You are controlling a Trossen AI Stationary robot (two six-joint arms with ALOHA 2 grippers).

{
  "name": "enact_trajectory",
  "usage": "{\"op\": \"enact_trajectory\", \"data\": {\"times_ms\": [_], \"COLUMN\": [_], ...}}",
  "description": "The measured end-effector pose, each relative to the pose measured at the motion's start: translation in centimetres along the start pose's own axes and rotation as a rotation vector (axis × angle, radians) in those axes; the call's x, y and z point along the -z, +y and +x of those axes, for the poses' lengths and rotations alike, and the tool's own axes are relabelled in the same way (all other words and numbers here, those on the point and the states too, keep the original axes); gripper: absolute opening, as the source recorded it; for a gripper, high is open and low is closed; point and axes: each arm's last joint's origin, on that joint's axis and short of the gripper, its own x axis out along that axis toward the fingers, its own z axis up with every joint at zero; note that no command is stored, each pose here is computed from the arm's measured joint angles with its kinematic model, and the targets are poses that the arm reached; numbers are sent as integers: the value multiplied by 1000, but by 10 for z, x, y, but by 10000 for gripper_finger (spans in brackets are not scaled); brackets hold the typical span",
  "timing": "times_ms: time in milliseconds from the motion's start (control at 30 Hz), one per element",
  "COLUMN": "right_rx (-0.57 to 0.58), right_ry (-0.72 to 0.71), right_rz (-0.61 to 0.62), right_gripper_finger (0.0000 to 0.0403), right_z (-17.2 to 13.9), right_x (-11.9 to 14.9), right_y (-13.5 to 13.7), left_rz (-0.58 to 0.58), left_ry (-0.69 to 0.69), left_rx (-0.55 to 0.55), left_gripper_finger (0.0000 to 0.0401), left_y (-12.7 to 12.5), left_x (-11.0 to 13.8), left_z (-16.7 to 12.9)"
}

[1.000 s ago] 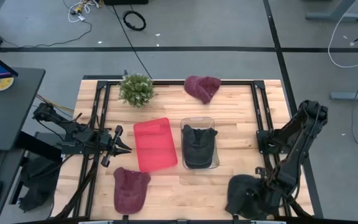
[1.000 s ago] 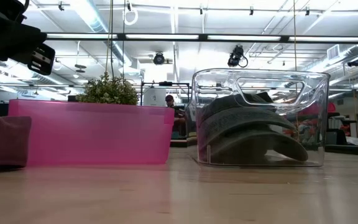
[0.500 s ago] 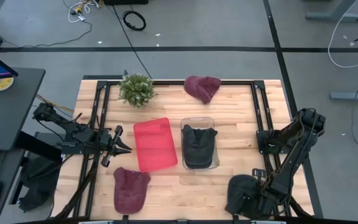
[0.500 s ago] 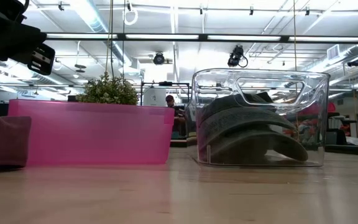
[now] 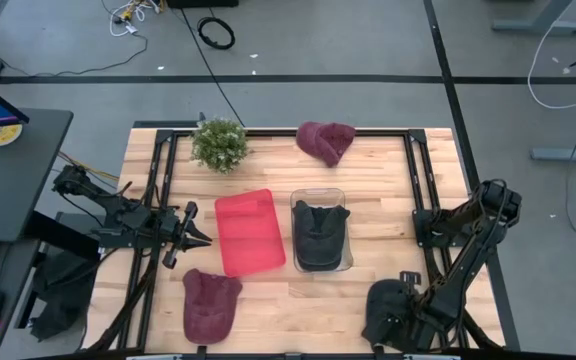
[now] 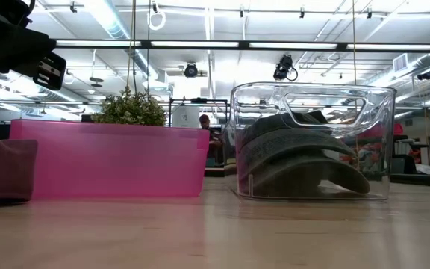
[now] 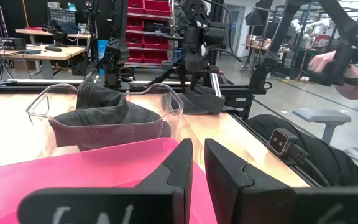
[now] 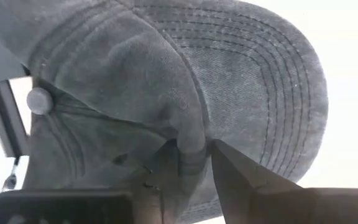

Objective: Pick & Place hat
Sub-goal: Put the black cap into the transparent bin

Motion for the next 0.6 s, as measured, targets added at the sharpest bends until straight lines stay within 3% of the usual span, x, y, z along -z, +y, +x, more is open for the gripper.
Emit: {"op": "enact_trajectory", "data": {"times_ms": [100, 267, 600], "right_rx": [18, 20, 171], "right_ry": [15, 40, -171], "right_rz": [-13, -15, -191], "right_gripper_finger": [86, 14, 6], "right_z": [3, 4, -27], "right_x": [-1, -6, -41], "right_y": [-1, -4, -13], "left_rz": [0, 0, 0], "left_ry": [0, 0, 0], "left_rx": [0, 0, 0], "left_gripper_finger": [44, 44, 44], "left_y": [0, 0, 0], "left_x": [0, 0, 0], "left_z": [0, 0, 0]}}
